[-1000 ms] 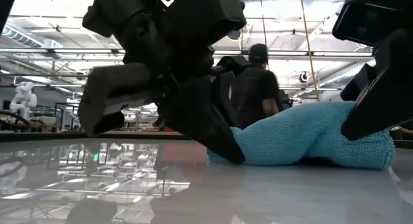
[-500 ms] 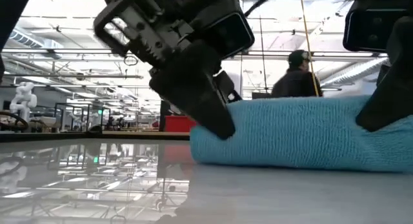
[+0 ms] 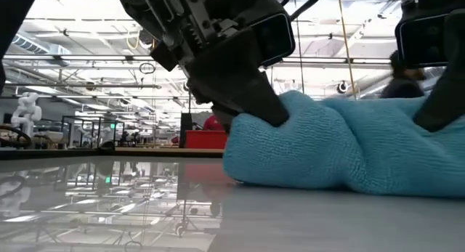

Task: Roll towel
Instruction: Roll the blue microfiber cloth

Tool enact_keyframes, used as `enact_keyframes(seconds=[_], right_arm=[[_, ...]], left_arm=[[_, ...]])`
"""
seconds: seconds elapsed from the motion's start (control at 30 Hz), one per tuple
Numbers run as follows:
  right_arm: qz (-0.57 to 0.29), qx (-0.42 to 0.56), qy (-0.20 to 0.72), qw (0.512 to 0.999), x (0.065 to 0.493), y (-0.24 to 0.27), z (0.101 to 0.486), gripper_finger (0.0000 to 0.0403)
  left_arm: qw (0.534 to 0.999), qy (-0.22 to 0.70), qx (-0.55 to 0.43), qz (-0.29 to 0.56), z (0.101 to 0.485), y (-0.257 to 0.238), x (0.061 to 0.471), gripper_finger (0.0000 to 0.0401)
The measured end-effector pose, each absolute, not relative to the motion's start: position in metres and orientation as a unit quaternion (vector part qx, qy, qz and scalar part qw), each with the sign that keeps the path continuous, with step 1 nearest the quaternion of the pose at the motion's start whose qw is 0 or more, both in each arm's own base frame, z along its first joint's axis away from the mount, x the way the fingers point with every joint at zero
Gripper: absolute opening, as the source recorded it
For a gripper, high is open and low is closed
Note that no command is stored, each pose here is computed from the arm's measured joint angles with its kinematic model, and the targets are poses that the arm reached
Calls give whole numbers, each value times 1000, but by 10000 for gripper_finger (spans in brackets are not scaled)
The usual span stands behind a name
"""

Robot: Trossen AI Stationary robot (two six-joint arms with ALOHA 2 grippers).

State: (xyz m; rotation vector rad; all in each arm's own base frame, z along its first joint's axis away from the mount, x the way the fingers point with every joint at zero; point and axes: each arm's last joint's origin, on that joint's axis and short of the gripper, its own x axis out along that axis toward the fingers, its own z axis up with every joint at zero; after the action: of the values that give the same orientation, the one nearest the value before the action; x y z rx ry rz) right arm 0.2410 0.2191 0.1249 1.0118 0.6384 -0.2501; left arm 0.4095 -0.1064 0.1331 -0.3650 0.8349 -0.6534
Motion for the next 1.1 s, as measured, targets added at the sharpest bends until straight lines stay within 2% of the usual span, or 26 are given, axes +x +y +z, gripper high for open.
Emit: enact_keyframes(seconds=[0.2,0.33,0.57,0.67,0.83,0.93,1.1], right_arm=[[-161,539,256,786,233,215,118,14],[-169,565,248,768,226,214,113,22],[-136,536,264,790,216,222,112,98],[-101,495,275,818,216,225,114,140],[-36,372,271,887,217,234,128,201],[-23,268,288,919,223,242,140,210],[-50,110,348,929,232,252,155,208]], left_arm=[[851,386,-207,-290,137,-101,414,17],[832,406,-231,-300,134,-93,413,17],[813,451,-198,-311,124,-90,404,17],[811,452,-198,-314,123,-90,404,17],[806,458,-216,-305,120,-86,405,17],[790,470,-243,-310,112,-82,406,17],[772,483,-272,-311,99,-81,408,17]])
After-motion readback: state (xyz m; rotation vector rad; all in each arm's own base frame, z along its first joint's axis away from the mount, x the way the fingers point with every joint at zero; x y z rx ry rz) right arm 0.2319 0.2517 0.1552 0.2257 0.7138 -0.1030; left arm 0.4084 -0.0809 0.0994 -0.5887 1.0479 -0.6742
